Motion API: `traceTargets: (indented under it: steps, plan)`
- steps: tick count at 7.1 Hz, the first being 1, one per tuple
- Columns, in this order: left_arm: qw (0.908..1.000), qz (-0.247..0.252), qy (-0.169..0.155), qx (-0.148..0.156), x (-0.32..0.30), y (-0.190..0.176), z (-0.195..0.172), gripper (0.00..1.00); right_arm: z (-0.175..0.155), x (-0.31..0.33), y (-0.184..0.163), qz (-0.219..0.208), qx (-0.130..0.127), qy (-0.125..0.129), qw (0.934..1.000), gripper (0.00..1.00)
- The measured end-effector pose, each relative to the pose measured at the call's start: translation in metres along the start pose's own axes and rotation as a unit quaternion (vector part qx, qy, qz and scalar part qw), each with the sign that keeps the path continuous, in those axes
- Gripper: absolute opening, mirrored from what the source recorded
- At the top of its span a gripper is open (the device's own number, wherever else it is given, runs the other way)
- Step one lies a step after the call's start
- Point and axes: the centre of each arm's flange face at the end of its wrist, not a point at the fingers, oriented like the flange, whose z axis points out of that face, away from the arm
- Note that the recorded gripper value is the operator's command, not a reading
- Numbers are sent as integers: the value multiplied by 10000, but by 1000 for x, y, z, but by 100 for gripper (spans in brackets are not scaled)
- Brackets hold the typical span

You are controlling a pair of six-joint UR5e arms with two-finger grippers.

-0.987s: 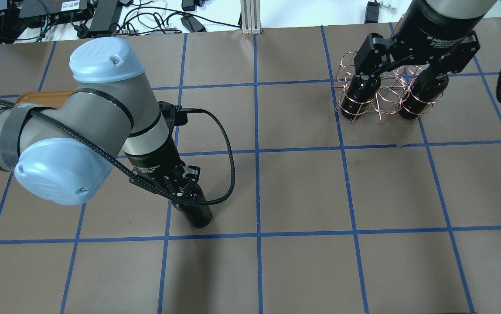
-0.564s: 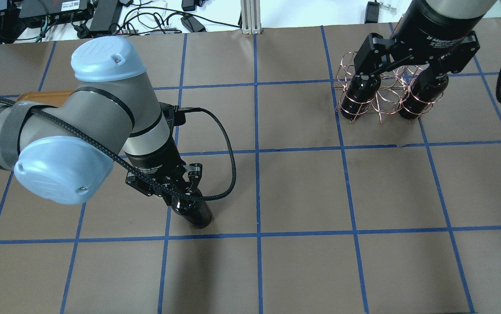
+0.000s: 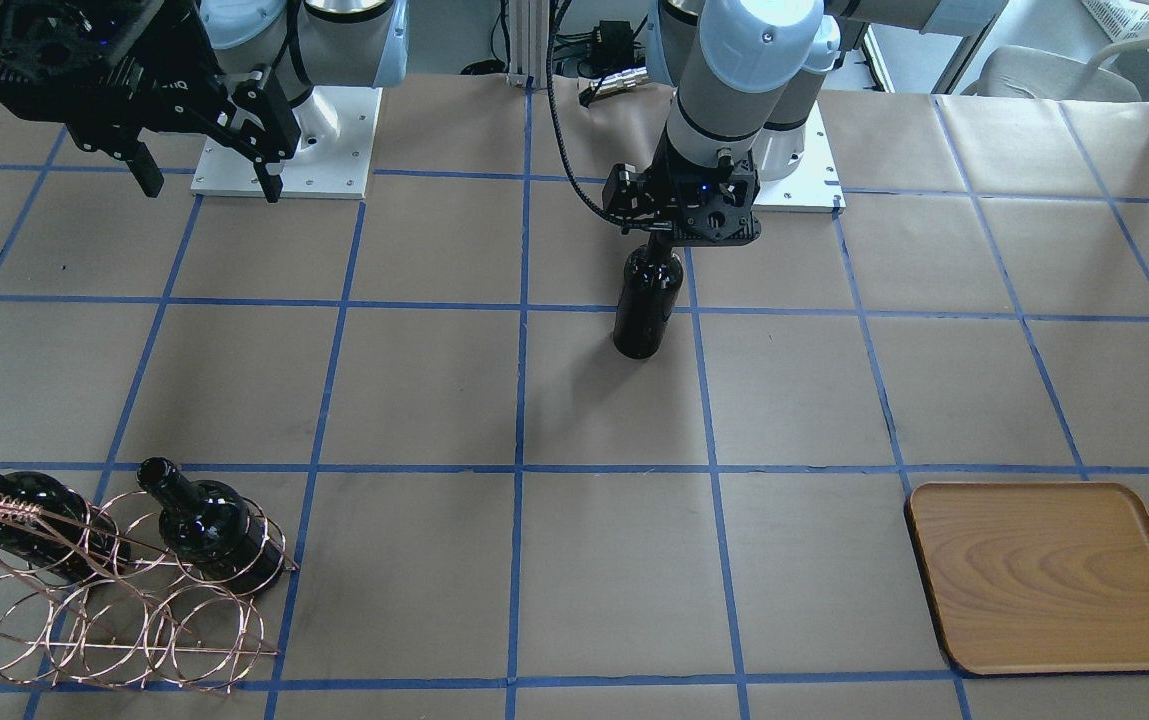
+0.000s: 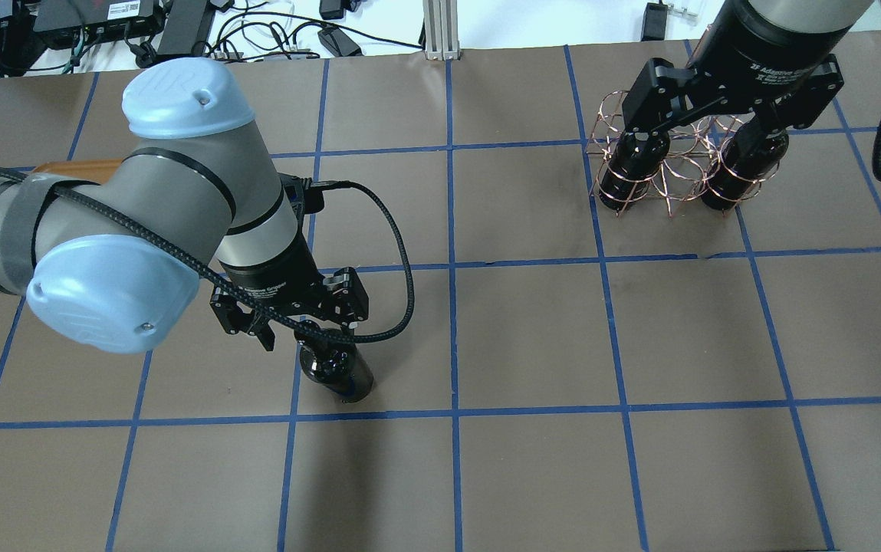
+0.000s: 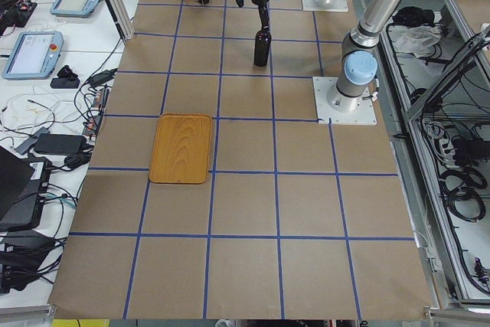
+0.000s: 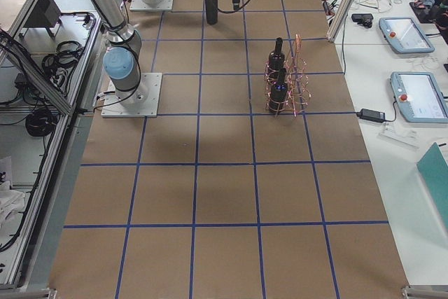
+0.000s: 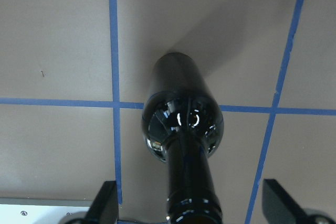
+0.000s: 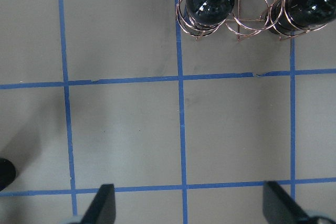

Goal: Take wine from basket and place on tray
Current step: 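Close the left gripper on the bottle neck, then lift and carry the bottle toward the wooden tray with the left gripper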

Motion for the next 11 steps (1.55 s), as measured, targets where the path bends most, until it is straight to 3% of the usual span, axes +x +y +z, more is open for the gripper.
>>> traceTargets:
  steps: [1,3,5,6,7,9,11]
  plan:
    - [10000,-13,-8,-23,0,-1,1,67,0,0,0,0,0,0,10000,100]
    - [10000,-26,-13,-61,0,-2,3,33,0,0,0,0,-2,0,10000,100]
    - [9999,-30,-24,-103,0,-2,4,25,0,0,0,0,-2,0,10000,100]
    - [9999,-32,-36,-148,0,-1,5,5,0,0,0,0,-1,0,10000,100]
    - [9998,-33,-45,-173,0,-1,5,0,0,0,0,0,0,0,10000,100]
    - [9998,-31,-53,-167,0,-3,-2,0,0,0,0,0,-1,0,10000,100]
    - [9999,-53,-50,-133,-6,-14,-34,0,0,0,0,0,-2,0,10000,100]
